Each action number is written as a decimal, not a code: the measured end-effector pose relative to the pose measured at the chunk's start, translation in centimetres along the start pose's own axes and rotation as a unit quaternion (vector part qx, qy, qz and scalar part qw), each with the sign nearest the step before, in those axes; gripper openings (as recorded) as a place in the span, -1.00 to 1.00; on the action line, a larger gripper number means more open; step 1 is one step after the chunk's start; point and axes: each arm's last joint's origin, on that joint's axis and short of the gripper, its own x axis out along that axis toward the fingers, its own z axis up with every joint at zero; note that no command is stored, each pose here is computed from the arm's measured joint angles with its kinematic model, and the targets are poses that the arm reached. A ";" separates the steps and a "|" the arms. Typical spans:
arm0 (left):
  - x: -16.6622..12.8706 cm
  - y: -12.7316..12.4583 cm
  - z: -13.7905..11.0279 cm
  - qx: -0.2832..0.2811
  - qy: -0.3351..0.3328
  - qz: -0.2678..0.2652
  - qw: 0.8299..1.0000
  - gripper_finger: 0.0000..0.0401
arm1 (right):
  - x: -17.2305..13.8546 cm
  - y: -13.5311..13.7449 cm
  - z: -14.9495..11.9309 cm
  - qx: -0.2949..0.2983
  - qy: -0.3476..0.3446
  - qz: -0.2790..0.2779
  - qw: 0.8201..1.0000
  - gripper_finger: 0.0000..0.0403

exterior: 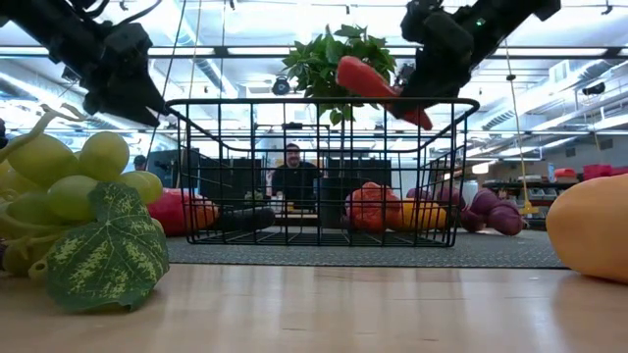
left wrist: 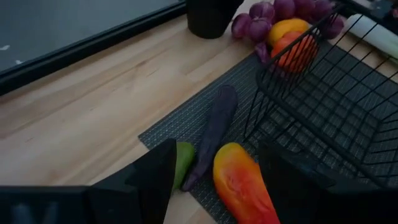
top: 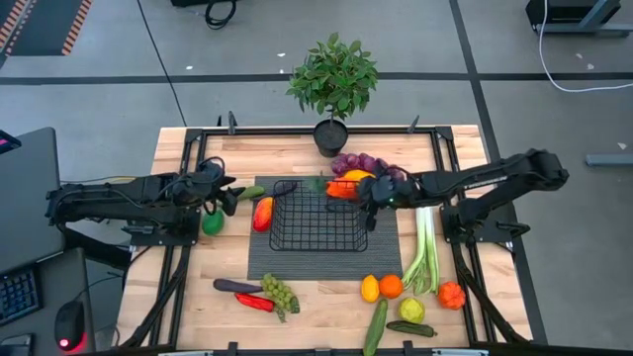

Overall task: Build produce basket
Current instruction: Put the carrot into the wire basket, then put the yellow mango into the wire basket

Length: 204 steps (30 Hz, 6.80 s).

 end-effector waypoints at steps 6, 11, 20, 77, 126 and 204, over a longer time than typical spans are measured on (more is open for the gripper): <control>0.0 0.0 -0.1 0.004 0.004 0.001 1.000 0.15 | 0.3 0.4 0.0 0.011 -0.004 0.013 1.000 0.01; 0.0 0.0 -0.1 0.032 0.005 0.002 0.999 0.15 | -1.3 0.2 0.3 0.014 -0.022 0.008 1.000 0.28; 0.0 0.0 -0.1 0.053 0.008 -0.003 0.999 0.15 | -5.0 -2.6 -1.4 0.136 0.032 -0.096 0.986 0.35; 0.4 -3.3 0.6 0.098 -0.033 -0.128 0.986 0.15 | 0.2 -5.7 -9.5 0.103 0.014 -0.191 0.976 0.23; 0.5 -2.9 0.0 0.078 0.000 -0.108 0.991 0.15 | 7.1 -11.5 -9.9 -0.035 0.055 -0.114 0.991 0.23; 0.9 -2.2 0.9 0.046 -0.027 -0.086 0.995 0.15 | -4.1 -4.5 1.4 -0.012 -0.092 -0.094 0.991 -0.10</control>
